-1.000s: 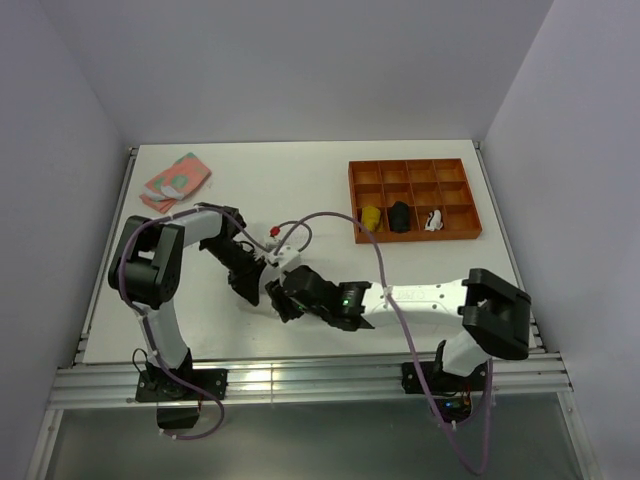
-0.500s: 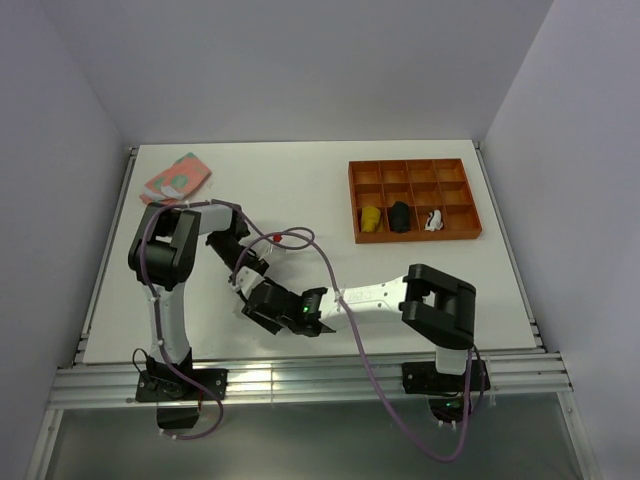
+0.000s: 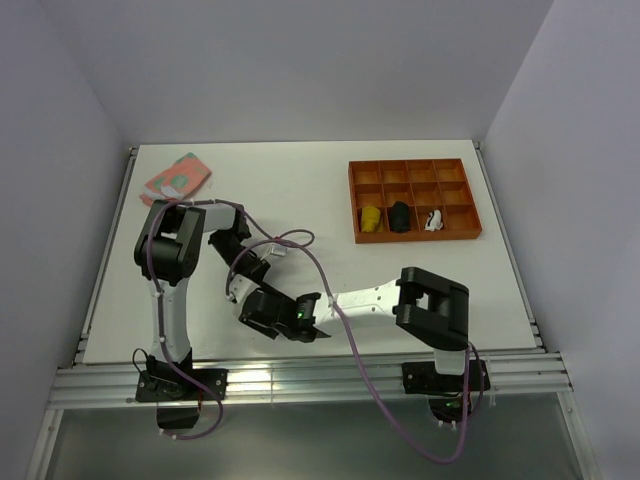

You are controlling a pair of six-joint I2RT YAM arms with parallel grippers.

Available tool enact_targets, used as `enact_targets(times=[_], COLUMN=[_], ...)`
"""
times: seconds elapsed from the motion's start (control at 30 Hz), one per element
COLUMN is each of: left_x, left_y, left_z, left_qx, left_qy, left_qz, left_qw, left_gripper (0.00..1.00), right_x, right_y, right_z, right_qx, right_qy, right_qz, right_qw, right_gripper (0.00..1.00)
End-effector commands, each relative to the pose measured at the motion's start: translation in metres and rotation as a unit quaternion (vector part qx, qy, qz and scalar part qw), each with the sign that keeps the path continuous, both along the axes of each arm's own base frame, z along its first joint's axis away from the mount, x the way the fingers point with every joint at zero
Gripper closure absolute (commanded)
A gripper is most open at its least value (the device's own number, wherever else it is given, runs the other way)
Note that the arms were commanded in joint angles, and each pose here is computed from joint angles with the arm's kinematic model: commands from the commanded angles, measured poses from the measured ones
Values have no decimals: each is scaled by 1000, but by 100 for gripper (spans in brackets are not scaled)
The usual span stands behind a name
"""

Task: Roll the socks
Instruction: Roll the sock at the center of the board.

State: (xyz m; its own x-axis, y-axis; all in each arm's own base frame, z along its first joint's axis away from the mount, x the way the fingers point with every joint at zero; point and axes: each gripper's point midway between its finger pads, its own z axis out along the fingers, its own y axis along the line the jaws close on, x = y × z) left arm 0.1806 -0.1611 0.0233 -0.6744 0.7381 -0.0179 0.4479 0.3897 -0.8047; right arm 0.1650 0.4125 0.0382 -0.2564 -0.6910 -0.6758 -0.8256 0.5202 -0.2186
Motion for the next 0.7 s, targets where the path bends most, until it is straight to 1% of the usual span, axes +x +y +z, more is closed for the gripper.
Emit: enact_targets(times=[0.0, 0.17, 0.3, 0.47, 0.67], left_x=[9, 7, 2, 1, -1], left_y=[6, 5, 7, 6, 9], left_z=[-21, -19, -18, -16, -20], left_qx=[18, 19, 24, 22, 33], left_qy=[-26, -6, 21, 35, 44], left_qz=[-24, -24, -29, -30, -33], left_qw=[999, 1000, 999, 999, 998], left_gripper=[100, 100, 99, 100, 100], right_x=[0, -5, -9, -11, -3], right_y=[17, 23, 23, 21, 19], right_z=[25, 27, 23, 15, 4], right_qx=[12, 6, -15, -33, -57], right_qy=[-27, -37, -49, -58, -79], right_qz=[12, 18, 37, 42, 39], right_qw=[999, 999, 998, 997, 995], right_gripper=[39, 38, 37, 37, 36])
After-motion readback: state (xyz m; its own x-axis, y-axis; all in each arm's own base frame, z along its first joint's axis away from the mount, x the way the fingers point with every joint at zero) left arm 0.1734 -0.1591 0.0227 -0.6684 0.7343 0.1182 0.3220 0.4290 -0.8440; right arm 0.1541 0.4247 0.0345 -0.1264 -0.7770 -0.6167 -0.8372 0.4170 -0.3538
